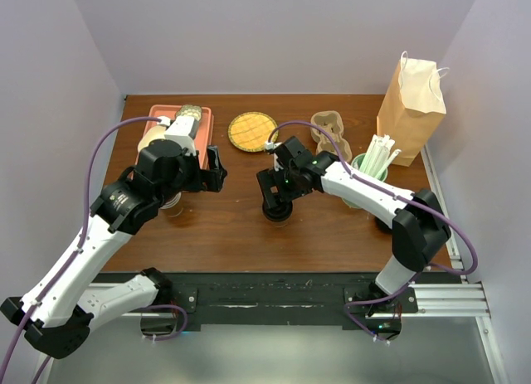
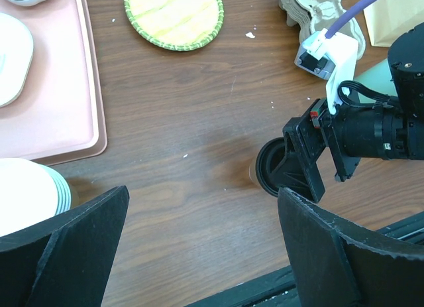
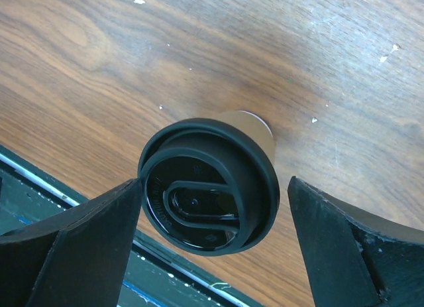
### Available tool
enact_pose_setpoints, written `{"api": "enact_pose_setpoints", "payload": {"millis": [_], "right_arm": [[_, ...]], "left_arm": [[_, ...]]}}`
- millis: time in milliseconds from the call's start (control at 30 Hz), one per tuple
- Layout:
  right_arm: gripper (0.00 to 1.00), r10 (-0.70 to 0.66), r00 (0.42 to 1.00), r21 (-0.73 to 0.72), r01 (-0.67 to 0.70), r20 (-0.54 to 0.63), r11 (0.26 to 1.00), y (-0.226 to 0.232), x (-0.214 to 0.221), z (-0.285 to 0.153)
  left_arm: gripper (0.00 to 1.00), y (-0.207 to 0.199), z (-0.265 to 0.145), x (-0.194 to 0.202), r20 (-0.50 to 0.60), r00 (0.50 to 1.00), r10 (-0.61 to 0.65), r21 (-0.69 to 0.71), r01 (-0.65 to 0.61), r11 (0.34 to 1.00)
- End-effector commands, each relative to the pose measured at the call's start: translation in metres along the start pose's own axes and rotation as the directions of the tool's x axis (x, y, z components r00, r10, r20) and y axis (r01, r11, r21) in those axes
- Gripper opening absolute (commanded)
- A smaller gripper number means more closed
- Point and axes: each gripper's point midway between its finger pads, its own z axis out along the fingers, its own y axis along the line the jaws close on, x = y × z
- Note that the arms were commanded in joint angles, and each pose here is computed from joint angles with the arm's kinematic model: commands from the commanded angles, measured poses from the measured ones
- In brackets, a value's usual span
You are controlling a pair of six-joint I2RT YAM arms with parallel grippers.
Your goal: Pack the takeout coffee
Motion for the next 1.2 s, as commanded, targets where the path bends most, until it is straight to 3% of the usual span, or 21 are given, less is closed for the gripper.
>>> {"api": "enact_pose_setpoints", "payload": {"millis": [0,433,733,933,1167], "right_arm": [[0.96,-0.006,0.999,0.036,0.005,0.036,0.999,-0.004,-0.015,-0.017],[0.97,-0.021,1.000,0.068,0.022,-0.002,0.997,-0.009,-0.001,-0.014],[0.89,-0.030,0.999,0.118,0.032,-0.017,0.993,-0.020,0.005,-0.012],[0.86,-0.016,1.000,0.156,0.020,-0.026,0.987,-0.037,0.008,-0.013],[0.85,0.035,0.999,0.219,-0.035,0.002,0.975,-0.088,0.001,-0.024]], "left_arm": [[1.00,-0.002,-0.010,-0.018,0.061,0.998,-0.002,0.013,0.001,1.000],[1.00,-0.004,-0.009,-0.015,0.052,0.999,-0.011,0.016,0.011,1.000],[1.00,-0.003,-0.008,-0.013,0.044,0.999,-0.012,0.013,0.011,1.000],[1.00,-0.002,-0.010,-0.015,0.053,0.998,-0.018,0.007,0.017,1.000],[1.00,0.001,-0.013,-0.014,0.053,0.998,-0.021,-0.001,0.021,1.000]]}}
